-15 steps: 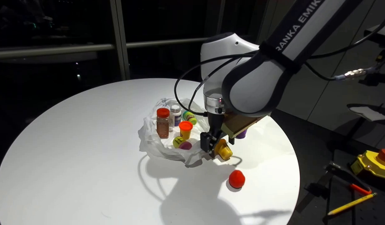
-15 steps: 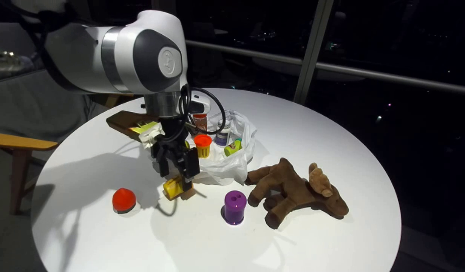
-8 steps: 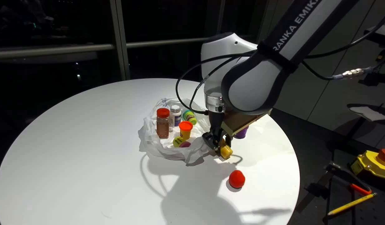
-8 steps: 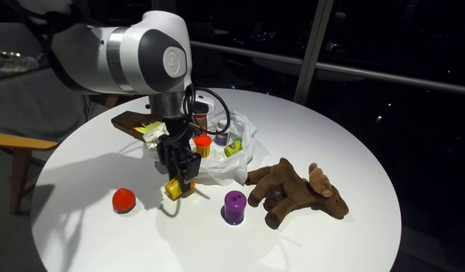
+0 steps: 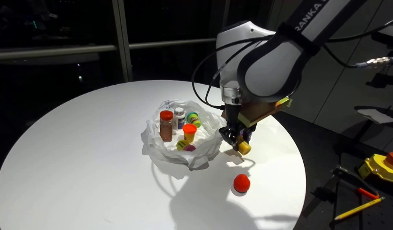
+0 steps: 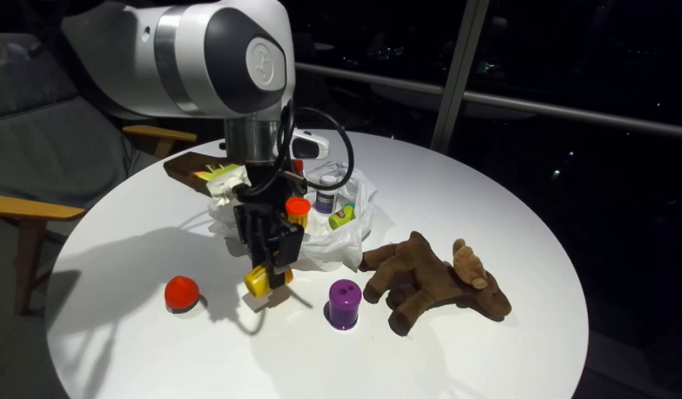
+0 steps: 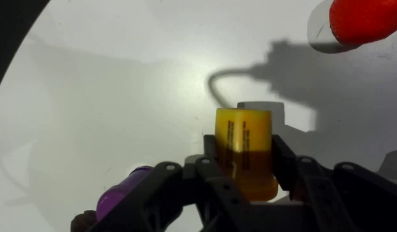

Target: Put all the objects in the white plastic bag

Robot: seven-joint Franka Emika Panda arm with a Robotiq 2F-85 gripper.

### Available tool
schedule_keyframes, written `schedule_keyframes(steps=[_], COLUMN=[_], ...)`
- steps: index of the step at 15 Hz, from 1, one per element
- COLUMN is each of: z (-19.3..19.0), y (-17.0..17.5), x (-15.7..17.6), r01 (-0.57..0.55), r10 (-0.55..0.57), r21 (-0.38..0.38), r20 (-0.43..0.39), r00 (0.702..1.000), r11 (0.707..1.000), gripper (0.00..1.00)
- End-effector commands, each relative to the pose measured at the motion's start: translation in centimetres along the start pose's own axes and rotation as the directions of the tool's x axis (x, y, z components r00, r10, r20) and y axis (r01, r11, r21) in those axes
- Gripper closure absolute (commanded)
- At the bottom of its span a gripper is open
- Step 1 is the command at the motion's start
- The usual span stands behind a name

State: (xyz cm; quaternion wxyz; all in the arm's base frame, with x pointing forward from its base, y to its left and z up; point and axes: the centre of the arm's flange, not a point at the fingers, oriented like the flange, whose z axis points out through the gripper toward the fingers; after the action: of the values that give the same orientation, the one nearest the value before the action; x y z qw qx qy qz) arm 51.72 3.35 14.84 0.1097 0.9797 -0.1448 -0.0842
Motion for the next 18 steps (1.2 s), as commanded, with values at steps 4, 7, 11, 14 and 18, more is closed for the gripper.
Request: schedule_keyframes(steps=[4,7,11,14,18], z=[-10.5,-12.2,-10.3,-8.4,-7.2], y=[0.4,-2.6,-6.0,-7.4,-7.6], x=[-0.9,0.7,3.7,6.1,9.2], r01=[0.025,0.013,-0.054,-0.127,-0.208], r10=[-0.022,0.0,0.065,0.136,0.215], r21=[0.033,0.077,0.081,0.073,0.059], r20=[-0.083,-0.168,-0.14,-0.128,-0.16], r00=[0.996,0.986,0.988,0.982,0.963], r11=[0.999,0.997,0.995,0.989,0.976], gripper=[0.81,0.81,0.81,0.81,0.81])
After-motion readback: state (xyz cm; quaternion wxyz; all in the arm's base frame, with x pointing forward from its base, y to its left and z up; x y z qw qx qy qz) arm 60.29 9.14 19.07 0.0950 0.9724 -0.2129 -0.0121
